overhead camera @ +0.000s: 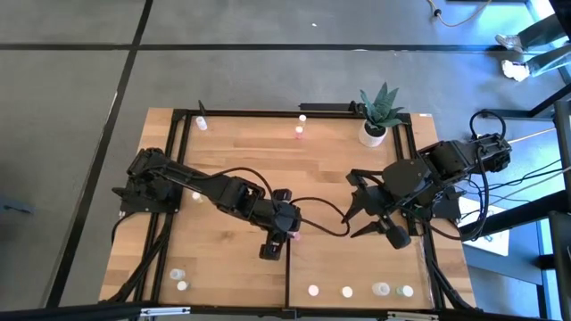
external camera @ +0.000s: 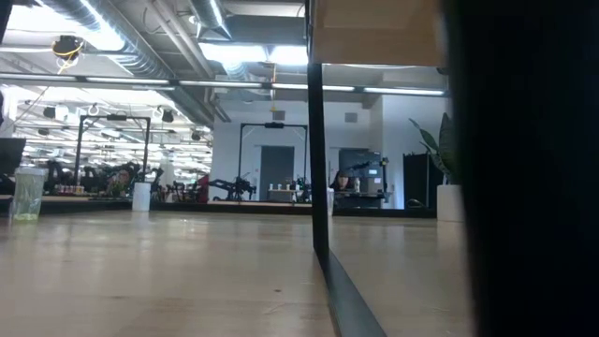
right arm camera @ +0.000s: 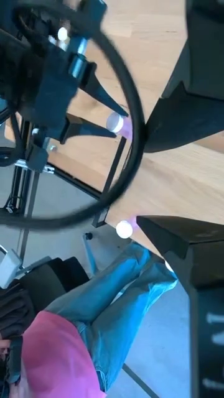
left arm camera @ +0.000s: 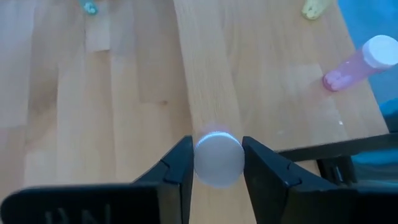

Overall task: Pick and place medicine bottles onto shelf by color
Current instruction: Put the bottom pink pill bottle on the shelf aligned with the other pink pill bottle

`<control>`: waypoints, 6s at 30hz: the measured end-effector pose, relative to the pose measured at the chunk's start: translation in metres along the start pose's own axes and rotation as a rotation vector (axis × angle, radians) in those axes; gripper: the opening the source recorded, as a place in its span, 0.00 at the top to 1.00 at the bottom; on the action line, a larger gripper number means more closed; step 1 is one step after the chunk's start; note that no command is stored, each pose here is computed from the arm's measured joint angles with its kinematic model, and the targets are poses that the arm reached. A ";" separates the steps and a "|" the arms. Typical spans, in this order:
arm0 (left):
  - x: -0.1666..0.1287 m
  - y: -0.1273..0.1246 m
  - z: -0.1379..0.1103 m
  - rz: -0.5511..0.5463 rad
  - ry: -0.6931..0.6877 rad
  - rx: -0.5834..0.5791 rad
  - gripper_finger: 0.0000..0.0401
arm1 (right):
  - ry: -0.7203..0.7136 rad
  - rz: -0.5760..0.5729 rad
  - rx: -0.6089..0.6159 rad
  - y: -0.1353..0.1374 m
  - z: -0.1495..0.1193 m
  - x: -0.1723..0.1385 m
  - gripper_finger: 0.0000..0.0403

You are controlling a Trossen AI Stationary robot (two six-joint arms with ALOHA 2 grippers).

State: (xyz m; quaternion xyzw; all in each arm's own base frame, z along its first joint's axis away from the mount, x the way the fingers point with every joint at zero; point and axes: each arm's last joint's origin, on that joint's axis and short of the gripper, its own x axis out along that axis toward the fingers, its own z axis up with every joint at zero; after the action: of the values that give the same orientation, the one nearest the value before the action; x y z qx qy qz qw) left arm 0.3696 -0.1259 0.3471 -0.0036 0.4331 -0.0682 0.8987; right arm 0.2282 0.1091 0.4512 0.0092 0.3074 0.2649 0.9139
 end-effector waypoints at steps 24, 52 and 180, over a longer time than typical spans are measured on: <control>0.007 -0.016 0.032 0.002 0.123 0.128 0.75 | 0.005 0.002 -0.004 0.000 0.000 0.000 0.56; 0.027 -0.016 0.029 -0.121 0.161 0.273 0.72 | 0.003 0.000 -0.002 0.000 0.000 0.000 0.56; 0.053 -0.052 0.033 -0.231 0.056 0.590 0.58 | -0.006 0.001 -0.005 0.000 0.001 0.000 0.56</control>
State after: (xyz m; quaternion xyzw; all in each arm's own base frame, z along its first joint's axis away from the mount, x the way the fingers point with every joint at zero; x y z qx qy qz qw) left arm 0.4218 -0.1859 0.3299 0.2099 0.4160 -0.2924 0.8351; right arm 0.2286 0.1093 0.4516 0.0077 0.3040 0.2659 0.9148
